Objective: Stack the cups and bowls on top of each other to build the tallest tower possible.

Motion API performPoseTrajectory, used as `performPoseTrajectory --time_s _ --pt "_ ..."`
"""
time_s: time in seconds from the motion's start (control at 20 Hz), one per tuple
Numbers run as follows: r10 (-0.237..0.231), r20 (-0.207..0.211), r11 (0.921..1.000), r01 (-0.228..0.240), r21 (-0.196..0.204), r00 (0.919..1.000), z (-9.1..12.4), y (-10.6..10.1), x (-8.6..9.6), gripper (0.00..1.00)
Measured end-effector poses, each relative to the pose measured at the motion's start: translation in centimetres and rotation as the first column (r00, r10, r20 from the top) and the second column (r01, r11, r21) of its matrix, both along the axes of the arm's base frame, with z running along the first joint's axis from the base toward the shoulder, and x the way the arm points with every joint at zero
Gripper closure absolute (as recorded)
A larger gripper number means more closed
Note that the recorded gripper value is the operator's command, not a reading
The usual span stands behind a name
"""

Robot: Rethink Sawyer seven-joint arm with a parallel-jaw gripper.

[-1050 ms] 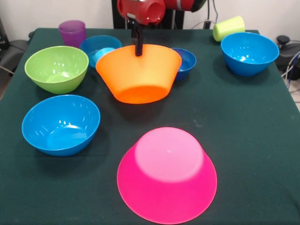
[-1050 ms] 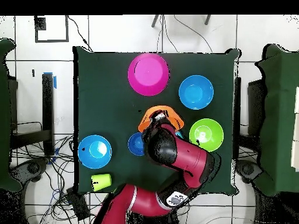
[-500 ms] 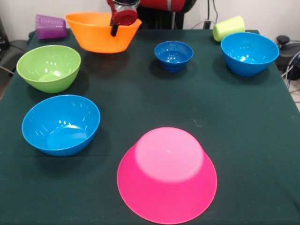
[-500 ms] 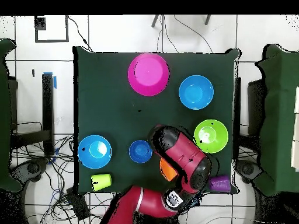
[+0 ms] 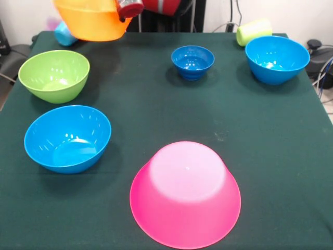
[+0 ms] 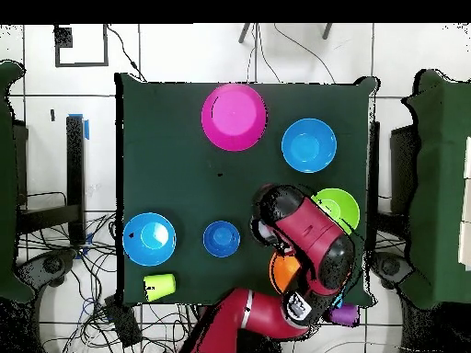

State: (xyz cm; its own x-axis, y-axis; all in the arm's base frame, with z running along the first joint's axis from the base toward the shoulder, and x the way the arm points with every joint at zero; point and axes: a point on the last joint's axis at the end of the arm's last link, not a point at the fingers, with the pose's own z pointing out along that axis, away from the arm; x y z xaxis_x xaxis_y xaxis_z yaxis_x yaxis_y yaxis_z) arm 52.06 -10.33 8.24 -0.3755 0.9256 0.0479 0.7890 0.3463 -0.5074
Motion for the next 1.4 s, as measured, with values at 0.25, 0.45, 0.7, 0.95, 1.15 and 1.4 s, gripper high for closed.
performPoseTrajectory --time_s 0.25,0.45,0.7,0.95,1.15,1.4 --pt "0.162 -0.005 0.9836 -0.161 0.081 0.9868 1.6 0.0 0.4 1.0" --pt "0.305 -0.031 0.9412 -0.296 0.163 0.9519 3.5 1.2 1.2 1.0" --pt "0.38 -0.121 0.9121 -0.349 0.215 0.9173 6.0 3.1 2.9 1.0" --pt "0.349 -0.231 0.9368 -0.331 0.113 0.9083 7.8 4.3 6.2 1.0" --pt "0.347 -0.292 0.9355 -0.351 0.042 0.8911 8.7 5.0 8.4 1.0" --pt "0.347 -0.364 0.9145 -0.398 -0.074 0.8646 10.0 6.3 10.6 1.0"
